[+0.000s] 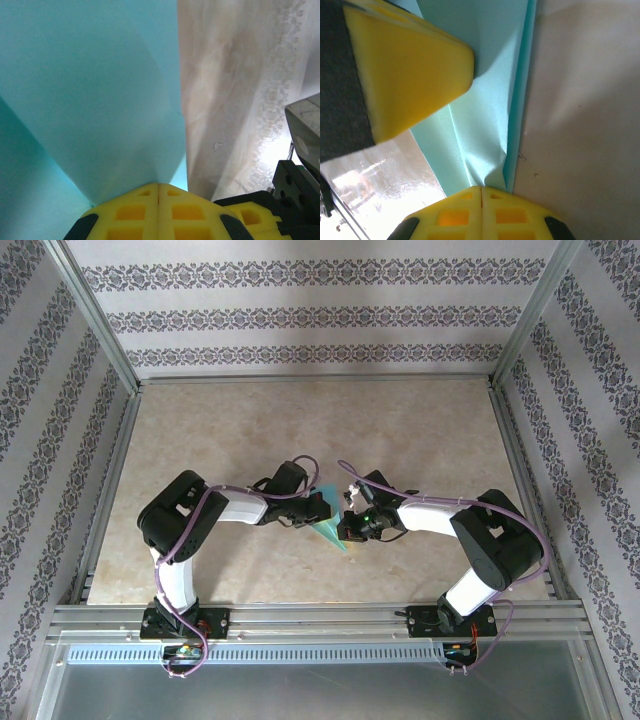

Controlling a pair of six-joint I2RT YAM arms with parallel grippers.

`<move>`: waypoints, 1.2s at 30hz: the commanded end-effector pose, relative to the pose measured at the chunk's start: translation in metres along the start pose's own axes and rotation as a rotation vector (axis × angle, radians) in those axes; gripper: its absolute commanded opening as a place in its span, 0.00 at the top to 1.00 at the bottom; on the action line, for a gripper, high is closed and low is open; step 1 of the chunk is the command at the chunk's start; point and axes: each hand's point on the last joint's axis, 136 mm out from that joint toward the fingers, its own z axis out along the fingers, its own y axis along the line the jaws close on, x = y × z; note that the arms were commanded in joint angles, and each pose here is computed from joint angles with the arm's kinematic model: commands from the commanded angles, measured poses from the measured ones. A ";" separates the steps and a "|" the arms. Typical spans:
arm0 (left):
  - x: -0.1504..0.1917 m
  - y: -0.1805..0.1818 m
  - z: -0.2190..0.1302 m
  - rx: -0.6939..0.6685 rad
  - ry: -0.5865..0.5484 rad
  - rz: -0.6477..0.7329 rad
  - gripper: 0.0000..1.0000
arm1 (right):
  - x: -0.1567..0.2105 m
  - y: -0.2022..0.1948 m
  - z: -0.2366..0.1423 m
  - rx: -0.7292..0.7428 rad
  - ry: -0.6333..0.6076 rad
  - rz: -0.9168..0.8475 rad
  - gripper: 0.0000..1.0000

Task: Fold a paper plane with a square sheet of paper (fold left side to right side)
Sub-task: Fourth fold the wing at the center of the table.

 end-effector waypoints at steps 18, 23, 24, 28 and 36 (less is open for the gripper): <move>-0.099 0.100 -0.043 -0.280 -0.185 -0.016 0.99 | 0.050 -0.064 0.008 0.259 0.138 0.086 1.00; -0.109 0.101 -0.048 -0.272 -0.211 -0.013 0.99 | 0.048 -0.060 0.007 0.247 0.131 0.083 1.00; -0.111 0.098 -0.052 -0.269 -0.218 -0.003 0.99 | 0.047 -0.059 0.007 0.245 0.129 0.081 1.00; -0.119 0.086 -0.067 -0.281 -0.250 0.048 0.99 | 0.044 -0.056 0.006 0.237 0.120 0.078 1.00; -0.128 0.080 -0.075 -0.281 -0.251 0.084 0.99 | 0.042 -0.053 0.005 0.230 0.109 0.076 1.00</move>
